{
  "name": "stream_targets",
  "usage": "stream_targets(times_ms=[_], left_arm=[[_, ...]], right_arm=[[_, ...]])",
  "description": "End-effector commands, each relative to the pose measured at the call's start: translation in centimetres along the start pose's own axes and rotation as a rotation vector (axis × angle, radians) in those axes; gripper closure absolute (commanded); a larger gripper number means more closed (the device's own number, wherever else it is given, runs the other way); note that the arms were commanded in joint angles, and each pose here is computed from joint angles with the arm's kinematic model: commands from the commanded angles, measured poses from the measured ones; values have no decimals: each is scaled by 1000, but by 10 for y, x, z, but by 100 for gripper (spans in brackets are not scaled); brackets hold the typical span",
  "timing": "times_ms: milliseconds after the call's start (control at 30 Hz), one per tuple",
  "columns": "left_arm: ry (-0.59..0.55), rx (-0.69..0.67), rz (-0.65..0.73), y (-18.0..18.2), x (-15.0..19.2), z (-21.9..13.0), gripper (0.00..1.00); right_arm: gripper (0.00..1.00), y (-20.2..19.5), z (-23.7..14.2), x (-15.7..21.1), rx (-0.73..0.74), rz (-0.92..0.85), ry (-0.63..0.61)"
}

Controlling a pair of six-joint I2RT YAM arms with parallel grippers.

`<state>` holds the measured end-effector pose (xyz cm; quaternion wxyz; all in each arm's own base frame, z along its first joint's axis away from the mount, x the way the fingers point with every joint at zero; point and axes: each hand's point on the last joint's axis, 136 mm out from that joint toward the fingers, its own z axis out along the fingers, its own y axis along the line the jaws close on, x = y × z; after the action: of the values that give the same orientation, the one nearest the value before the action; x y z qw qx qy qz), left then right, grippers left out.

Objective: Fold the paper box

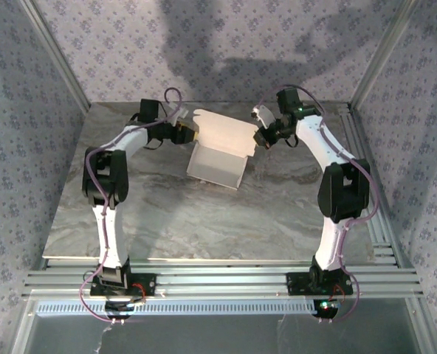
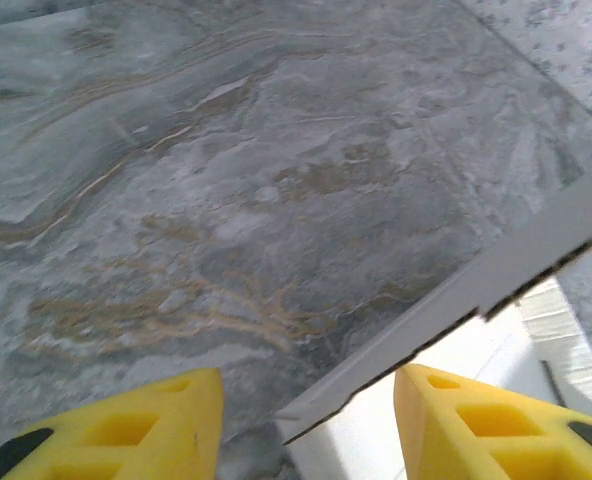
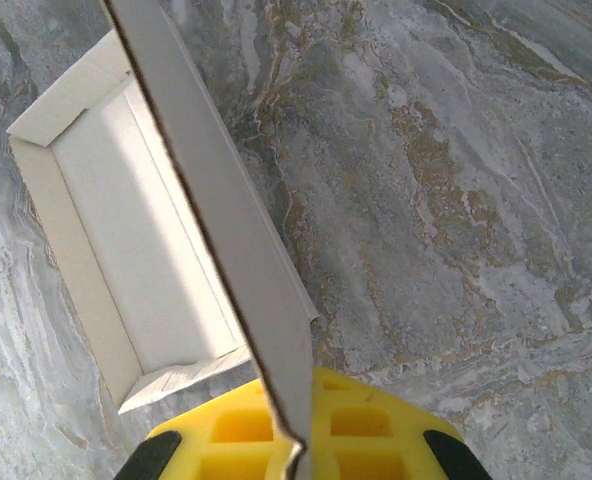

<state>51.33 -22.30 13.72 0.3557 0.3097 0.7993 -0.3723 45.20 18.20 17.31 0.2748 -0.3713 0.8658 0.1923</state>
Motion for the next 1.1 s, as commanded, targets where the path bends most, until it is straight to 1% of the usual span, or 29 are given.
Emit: stream_targets(times_ms=[0, 100, 167, 267, 333, 433, 600, 667, 767, 800, 867, 933, 1000, 1067], left_arm=[[-63, 105, 86, -23, -33, -1, 52], [-47, 92, 77, -20, -32, 3, 52], [-19, 77, 75, -18, -27, 5, 57], [3, 62, 67, -16, -25, 6, 68], [14, 55, 73, -18, -24, 6, 78], [40, 32, 80, -19, -22, 6, 88], [84, -17, 89, -23, -18, 9, 94], [115, -76, 74, -20, -17, 12, 98], [156, -183, 45, -15, -15, 15, 100], [166, -235, 28, -12, -14, 15, 100], [178, -282, 2, -16, -12, 20, 100], [192, -361, -9, -21, -9, 26, 100], [188, -440, -24, -24, -5, 28, 100], [158, -480, -66, -26, -2, 29, 100]], right_arm=[[100, -1, -3, -9, -28, -8, -25], [100, -2, -2, -10, -33, -4, -31], [100, -3, -1, -10, -35, -4, -31], [100, -4, 1, -11, -36, -3, -30], [100, -4, 1, -13, -35, -5, -32], [100, -4, 3, -15, -32, -7, -31], [100, -4, 4, -18, -25, -2, -34], [100, -3, 5, -20, -19, 10, -33], [100, -2, 7, -24, 6, 40, -34], [100, -3, 9, -25, 25, 59, -29], [100, -2, 12, -27, 61, 96, -17], [100, -4, 15, -30, 120, 161, -6], [100, -5, 17, -34, 168, 237, -7], [100, -1, 20, -40, 191, 301, -14]])
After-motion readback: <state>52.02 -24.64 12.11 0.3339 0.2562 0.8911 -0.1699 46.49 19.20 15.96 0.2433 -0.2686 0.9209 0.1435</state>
